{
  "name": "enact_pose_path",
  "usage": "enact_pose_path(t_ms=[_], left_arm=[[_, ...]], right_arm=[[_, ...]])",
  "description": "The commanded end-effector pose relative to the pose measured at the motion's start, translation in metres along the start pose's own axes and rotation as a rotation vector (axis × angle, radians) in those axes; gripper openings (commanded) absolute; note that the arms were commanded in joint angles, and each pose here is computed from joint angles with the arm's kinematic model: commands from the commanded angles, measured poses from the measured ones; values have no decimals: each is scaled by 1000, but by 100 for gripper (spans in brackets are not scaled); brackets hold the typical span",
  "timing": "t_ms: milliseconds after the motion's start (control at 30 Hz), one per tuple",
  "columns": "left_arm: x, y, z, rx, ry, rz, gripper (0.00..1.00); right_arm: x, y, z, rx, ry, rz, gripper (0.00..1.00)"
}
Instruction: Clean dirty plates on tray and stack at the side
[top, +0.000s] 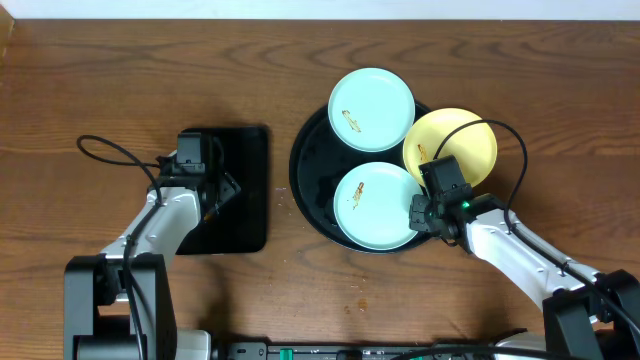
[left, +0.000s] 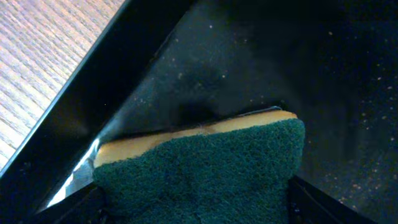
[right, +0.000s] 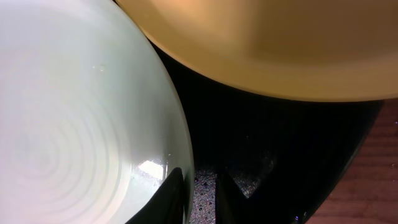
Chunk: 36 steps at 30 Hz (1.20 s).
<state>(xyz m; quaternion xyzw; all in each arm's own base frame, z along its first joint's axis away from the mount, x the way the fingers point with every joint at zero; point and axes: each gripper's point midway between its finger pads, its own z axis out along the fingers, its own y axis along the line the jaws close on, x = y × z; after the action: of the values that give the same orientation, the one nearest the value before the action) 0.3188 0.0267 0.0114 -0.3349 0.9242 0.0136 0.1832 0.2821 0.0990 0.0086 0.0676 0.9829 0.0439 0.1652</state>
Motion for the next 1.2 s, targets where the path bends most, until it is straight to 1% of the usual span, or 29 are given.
enact_pose_path(t_ms=[0, 133, 200, 267, 367, 467, 600, 800, 867, 933, 1067, 1133, 1167], left_arm=[[7, 8, 5, -26, 21, 8, 81], [10, 9, 6, -29, 25, 9, 73], [10, 10, 7, -30, 27, 10, 63], [11, 10, 7, -32, 28, 10, 57], [12, 10, 9, -35, 33, 11, 52], [13, 11, 10, -40, 39, 12, 51], [17, 13, 15, -52, 54, 15, 47], [20, 14, 21, -61, 66, 17, 42], [19, 14, 21, -60, 65, 17, 32], [18, 13, 21, -56, 61, 25, 24], [8, 6, 15, -36, 34, 37, 19], [-1, 1, 7, -14, 6, 43, 8], [-5, -2, 3, -3, -9, 40, 8]], right_arm=[[3, -2, 2, 18, 3, -15, 16], [3, -2, 2, 18, 3, -15, 16], [3, -2, 2, 18, 2, -15, 16], [2, -2, 2, 18, 2, -15, 16], [3, -2, 2, 18, 3, -15, 16], [3, -2, 2, 18, 3, -16, 16], [3, -2, 2, 18, 2, -16, 16], [3, -2, 2, 18, 3, -16, 16], [3, -2, 2, 18, 3, -16, 16], [3, -2, 2, 18, 3, -16, 16], [3, -2, 2, 18, 3, -15, 16], [3, -2, 2, 18, 3, -15, 16], [3, -2, 2, 18, 3, -15, 16]])
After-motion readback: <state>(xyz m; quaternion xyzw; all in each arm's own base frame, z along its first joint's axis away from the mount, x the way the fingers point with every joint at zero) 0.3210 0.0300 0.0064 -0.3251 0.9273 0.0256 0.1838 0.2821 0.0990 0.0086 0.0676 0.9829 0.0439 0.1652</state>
